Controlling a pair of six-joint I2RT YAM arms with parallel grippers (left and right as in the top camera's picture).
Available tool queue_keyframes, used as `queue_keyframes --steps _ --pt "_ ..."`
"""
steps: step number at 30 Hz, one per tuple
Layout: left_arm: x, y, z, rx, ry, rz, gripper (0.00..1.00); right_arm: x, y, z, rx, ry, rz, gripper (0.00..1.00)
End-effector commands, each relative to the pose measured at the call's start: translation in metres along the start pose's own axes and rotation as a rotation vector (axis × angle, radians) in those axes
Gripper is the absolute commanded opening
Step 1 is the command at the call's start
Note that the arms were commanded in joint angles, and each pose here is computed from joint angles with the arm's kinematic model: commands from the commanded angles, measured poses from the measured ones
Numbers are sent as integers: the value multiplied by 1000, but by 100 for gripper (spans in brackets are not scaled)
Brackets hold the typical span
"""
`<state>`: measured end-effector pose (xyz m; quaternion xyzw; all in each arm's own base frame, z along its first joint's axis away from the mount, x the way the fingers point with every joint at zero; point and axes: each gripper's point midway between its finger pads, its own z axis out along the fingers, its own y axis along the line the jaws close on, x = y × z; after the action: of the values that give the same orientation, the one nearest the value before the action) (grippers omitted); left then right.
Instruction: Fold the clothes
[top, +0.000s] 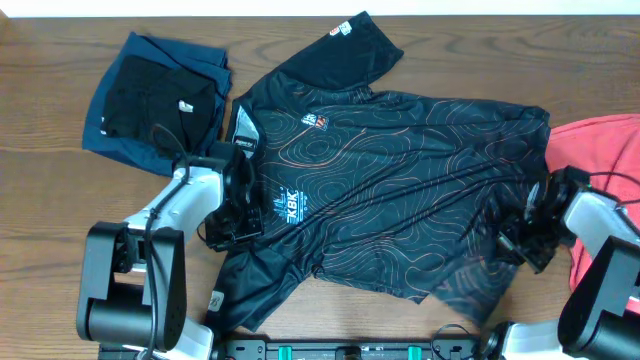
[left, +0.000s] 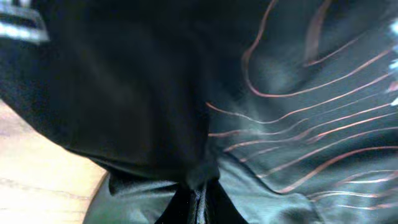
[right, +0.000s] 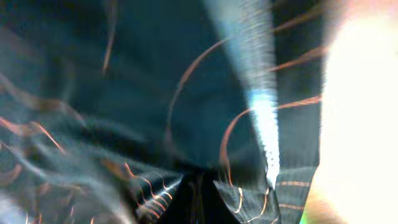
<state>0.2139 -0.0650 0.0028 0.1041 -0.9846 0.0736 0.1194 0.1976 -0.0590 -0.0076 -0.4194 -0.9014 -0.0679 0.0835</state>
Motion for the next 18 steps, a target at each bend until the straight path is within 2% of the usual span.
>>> queue_keyframes --steps 1,5,10,12,13,15,18 --pt "-14 -5 -19 6 -70 21 6 -51 -48 -20 262 -185 117 1" --pt "-15 -7 -25 13 -91 25 6 -74 -39 -56 260 -243 103 1" --pt "-8 -5 -25 4 -63 19 6 -70 -21 -75 199 -195 22 1" --pt "0 -1 -25 -9 -31 12 6 -58 5 -75 56 -125 -69 5" --pt "4 0 -25 -17 -17 9 6 -48 27 -76 -68 -81 -159 10" --pt "12 4 -24 -30 14 2 6 -37 48 -78 -185 -37 -211 16" --pt "27 8 -23 -50 72 -27 6 -40 58 -78 -213 -59 -223 15"
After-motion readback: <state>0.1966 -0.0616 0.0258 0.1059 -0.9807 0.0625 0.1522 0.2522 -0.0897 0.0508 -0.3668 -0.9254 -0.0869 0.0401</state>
